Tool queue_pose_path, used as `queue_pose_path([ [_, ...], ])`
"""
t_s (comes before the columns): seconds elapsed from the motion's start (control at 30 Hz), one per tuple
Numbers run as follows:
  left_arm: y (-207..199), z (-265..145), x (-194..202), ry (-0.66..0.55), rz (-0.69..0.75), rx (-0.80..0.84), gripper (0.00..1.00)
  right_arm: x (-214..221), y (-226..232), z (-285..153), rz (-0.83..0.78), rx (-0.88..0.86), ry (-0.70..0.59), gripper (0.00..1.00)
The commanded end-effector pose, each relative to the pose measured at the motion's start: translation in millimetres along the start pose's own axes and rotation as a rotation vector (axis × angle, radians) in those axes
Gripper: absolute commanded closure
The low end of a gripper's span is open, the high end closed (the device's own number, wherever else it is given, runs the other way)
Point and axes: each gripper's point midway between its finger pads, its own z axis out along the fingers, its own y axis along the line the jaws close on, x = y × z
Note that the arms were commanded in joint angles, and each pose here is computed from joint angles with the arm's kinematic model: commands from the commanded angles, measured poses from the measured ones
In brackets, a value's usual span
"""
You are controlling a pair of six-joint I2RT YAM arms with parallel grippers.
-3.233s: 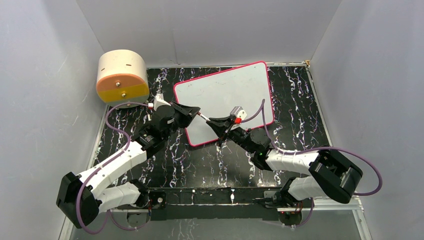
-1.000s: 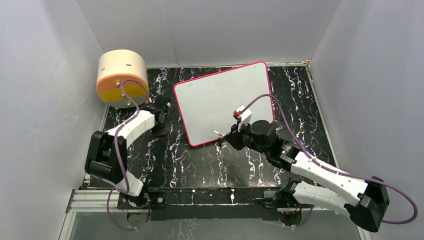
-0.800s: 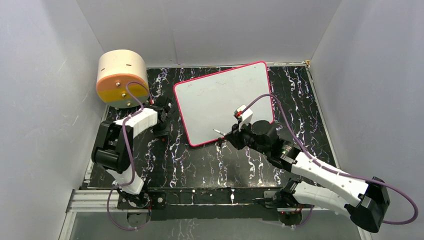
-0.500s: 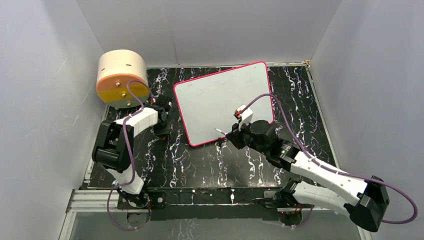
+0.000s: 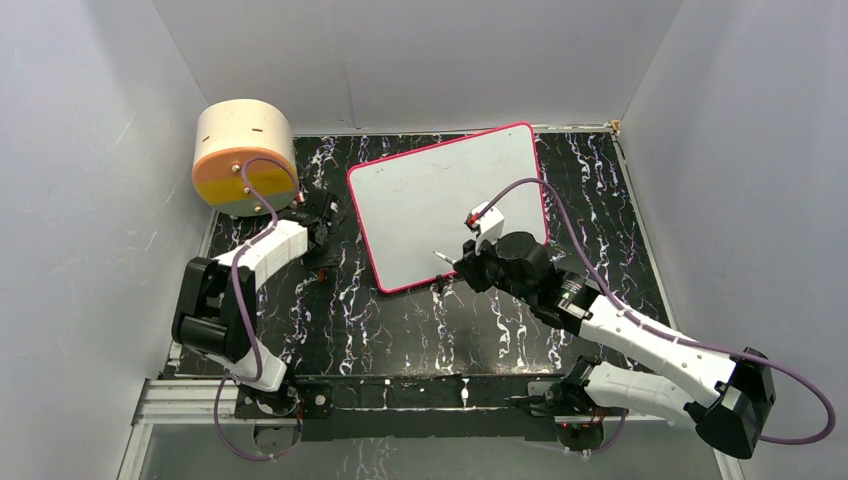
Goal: Write a sentence on the whiteboard
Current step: Place the pen cap at the center of the board, then write a sentence on the whiteboard.
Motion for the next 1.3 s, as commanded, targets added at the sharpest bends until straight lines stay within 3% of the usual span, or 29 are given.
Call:
queue_pose_path([
  [0.0,12,-30,-23,-0.121,-0.029,-0.004,0.69,-33,-3,-8,-0.001,0.032,-0.048,1.0],
  [0.07,12,-42,-32,-0.17,-0.04,0.015,0.66,-34,-6,-9,-0.008,0.049,-0.03,1.0],
  [0.43,2,-130,-92,-0.511,-0.083,0.207,0.29,-42,-9,-7,-0.021,0.101,0.077,1.0],
  [0.57,-14,-159,-108,-0.609,-0.07,0.335,0.23,-48,-14,-7,-0.023,0.137,0.079,1.0],
  [0.87,-49,-201,-150,-0.74,-0.055,0.703,0.18,-70,-25,-12,-0.018,0.202,0.001,1.0],
  [1.27,-99,-215,-191,-0.709,0.075,1.08,0.25,-110,-18,-34,-0.05,0.152,-0.16,1.0],
])
